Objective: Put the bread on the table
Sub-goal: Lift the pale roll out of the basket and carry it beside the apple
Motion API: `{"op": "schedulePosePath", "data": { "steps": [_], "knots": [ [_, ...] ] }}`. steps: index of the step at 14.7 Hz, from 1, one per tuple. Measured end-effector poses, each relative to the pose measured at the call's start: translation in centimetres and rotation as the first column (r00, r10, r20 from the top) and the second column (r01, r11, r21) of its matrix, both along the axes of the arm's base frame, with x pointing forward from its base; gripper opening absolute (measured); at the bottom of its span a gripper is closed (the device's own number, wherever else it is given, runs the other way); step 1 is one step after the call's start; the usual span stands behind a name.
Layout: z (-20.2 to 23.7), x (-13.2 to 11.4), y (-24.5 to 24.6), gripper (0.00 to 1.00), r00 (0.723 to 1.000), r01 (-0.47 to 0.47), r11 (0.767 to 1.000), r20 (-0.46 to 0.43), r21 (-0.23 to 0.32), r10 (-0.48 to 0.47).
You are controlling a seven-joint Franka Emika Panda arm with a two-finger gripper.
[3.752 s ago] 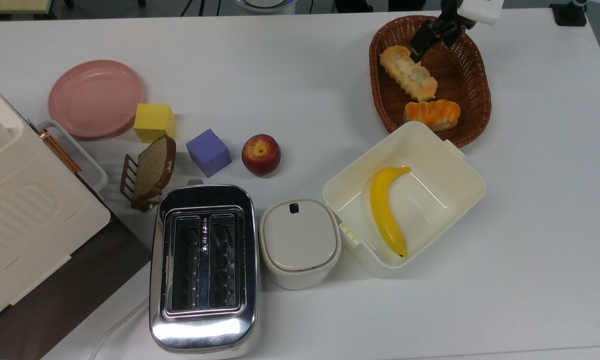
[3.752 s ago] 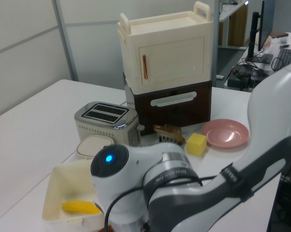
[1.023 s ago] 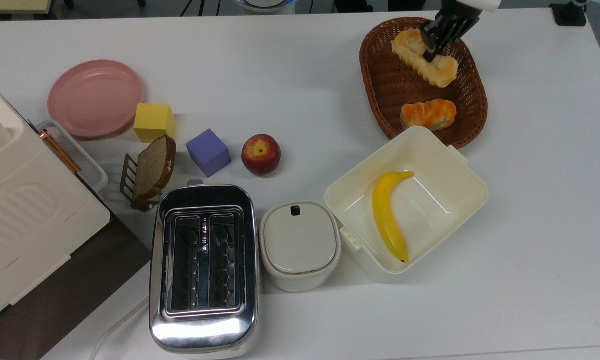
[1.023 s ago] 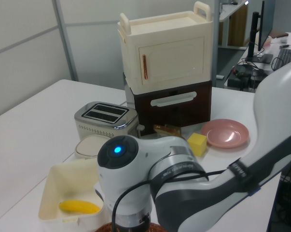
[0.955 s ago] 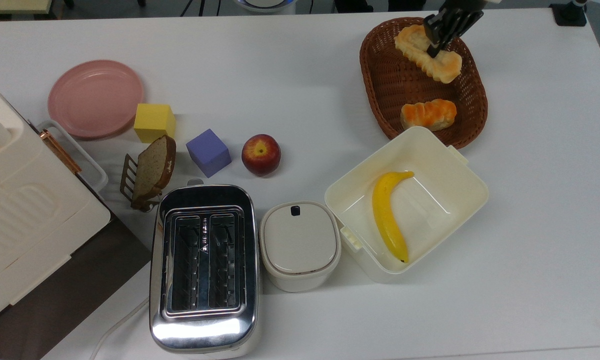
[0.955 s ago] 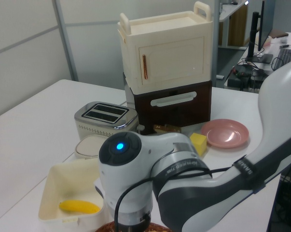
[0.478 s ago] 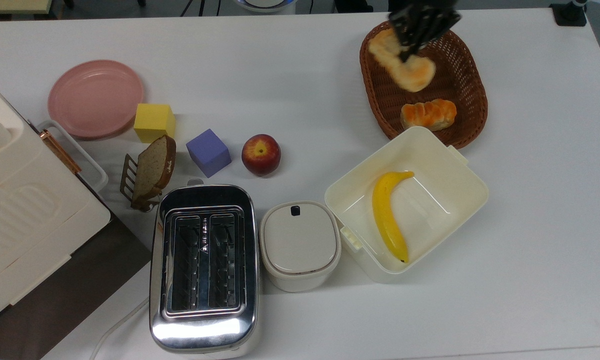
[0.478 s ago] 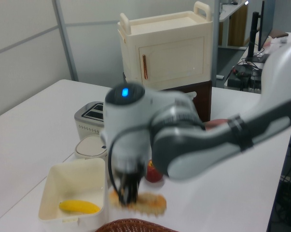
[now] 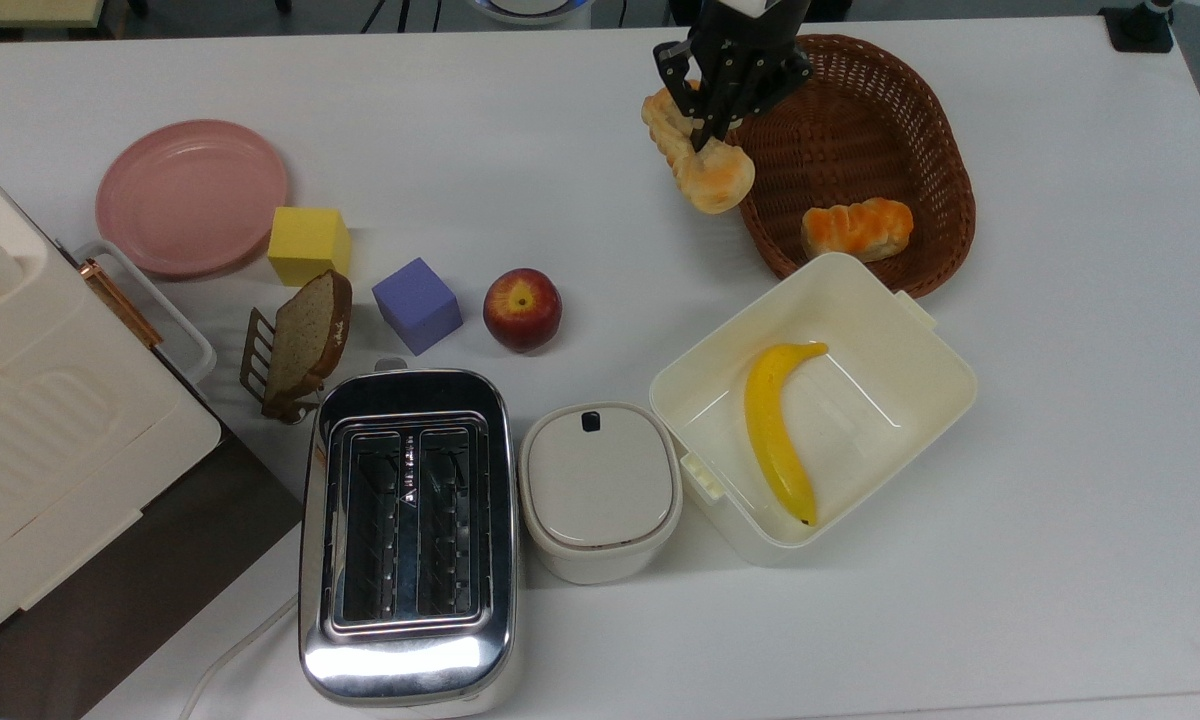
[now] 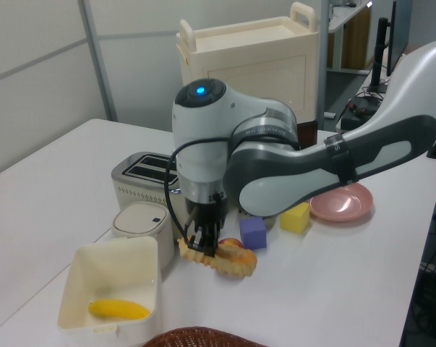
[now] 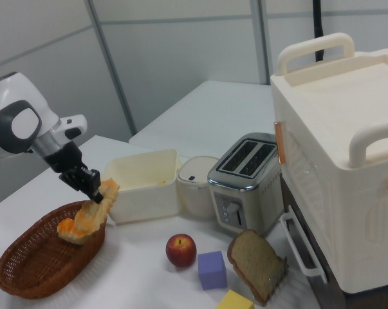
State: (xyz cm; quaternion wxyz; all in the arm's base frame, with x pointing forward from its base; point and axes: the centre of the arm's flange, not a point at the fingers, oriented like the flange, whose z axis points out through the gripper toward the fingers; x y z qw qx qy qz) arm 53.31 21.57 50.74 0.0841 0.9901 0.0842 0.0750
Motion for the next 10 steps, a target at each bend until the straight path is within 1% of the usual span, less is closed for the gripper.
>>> {"op": "schedulePosePath", "data": {
  "steps": [3, 8, 10],
  "knots": [
    [-1.0, -0.1, -0.5, 0.09, 1.0, 0.009, 1.0, -0.019, -0.008, -0.01],
    [-2.2, 1.1, -4.2, 0.09, 0.996, 0.077, 0.997, -0.041, -0.019, -0.078],
    [-2.9, 1.1, -4.2, 0.08, 0.996, 0.077, 0.997, -0.052, -0.025, -0.078]
  ]
}}
